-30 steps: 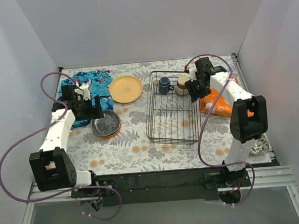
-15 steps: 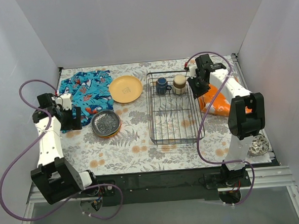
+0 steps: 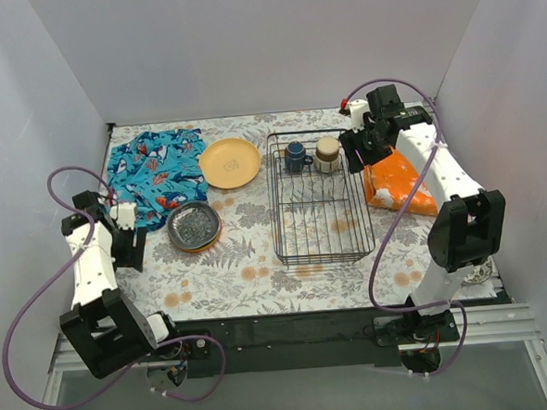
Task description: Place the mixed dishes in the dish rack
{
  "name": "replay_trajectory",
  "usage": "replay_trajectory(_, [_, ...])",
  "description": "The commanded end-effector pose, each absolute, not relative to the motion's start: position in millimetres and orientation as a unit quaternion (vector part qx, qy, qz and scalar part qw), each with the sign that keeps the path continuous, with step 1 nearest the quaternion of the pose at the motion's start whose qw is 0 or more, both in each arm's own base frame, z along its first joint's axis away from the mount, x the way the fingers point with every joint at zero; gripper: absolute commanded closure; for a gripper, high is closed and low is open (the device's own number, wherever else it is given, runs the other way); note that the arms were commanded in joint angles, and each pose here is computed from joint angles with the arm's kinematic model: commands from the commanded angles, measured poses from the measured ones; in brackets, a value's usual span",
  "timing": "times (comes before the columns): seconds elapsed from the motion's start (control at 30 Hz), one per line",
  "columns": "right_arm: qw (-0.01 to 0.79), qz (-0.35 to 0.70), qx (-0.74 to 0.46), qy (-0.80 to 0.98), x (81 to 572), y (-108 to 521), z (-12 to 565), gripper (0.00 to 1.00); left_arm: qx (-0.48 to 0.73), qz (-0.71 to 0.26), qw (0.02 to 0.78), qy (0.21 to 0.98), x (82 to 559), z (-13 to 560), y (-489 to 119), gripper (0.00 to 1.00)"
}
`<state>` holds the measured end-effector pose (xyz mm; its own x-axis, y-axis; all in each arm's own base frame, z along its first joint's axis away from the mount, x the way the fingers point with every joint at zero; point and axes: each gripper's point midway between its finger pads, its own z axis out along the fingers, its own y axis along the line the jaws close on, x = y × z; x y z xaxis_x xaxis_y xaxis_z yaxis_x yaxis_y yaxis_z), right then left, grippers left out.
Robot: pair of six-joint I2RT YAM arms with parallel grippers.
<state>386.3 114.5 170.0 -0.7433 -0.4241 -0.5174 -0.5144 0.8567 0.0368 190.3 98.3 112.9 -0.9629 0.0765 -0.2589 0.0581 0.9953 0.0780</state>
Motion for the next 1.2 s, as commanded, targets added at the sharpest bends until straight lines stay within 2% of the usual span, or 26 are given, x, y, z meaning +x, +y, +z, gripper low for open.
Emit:
replay_trajectory(0.0, [0.295, 0.087, -0.263, 0.914, 380.6, 114.4, 210.7, 0.34, -0.001, 0.078, 0.068, 0.995, 151.3, 92.9, 106.7, 0.36])
replay_trajectory(0.37, [0.292, 0.102, -0.261, 0.914, 381.0, 120.0, 208.7, 0.35, -0.002, 0.117, 0.081, 0.990, 150.6, 100.5, 117.8, 0.41])
replay_trajectory(0.5, [0.297, 0.109, -0.259, 0.913, 383.2, 122.7, 212.1, 0.35, -0.018, 0.138, 0.050, 0.989, 135.9, 89.9, 123.8, 0.42])
replay_trajectory(0.73, [0.311, 0.104, -0.263, 0.907, 389.7, 122.4, 221.9, 0.35, -0.042, 0.130, 0.025, 0.990, 126.4, 65.8, 120.1, 0.52])
replay_trajectory(0.83, [0.309, 0.105, -0.261, 0.908, 388.7, 123.0, 220.1, 0.35, -0.042, 0.134, 0.014, 0.990, 123.5, 59.1, 121.6, 0.60])
replay_trajectory(0.87, [0.310, 0.107, -0.261, 0.908, 387.6, 123.7, 220.5, 0.35, -0.040, 0.135, 0.014, 0.990, 123.8, 58.4, 122.2, 0.70])
replay_trajectory(1.07, [0.310, 0.110, -0.259, 0.908, 387.9, 124.1, 218.6, 0.35, -0.021, 0.165, 0.018, 0.986, 126.9, 62.3, 134.6, 0.82])
replay_trajectory(1.1, [0.312, 0.109, -0.259, 0.908, 388.0, 124.5, 219.4, 0.35, -0.018, 0.166, 0.017, 0.986, 127.2, 63.0, 135.3, 0.90])
replay_trajectory(1.17, [0.313, 0.106, -0.259, 0.908, 389.4, 123.7, 219.7, 0.35, -0.010, 0.157, 0.020, 0.987, 131.3, 71.6, 134.3, 1.00])
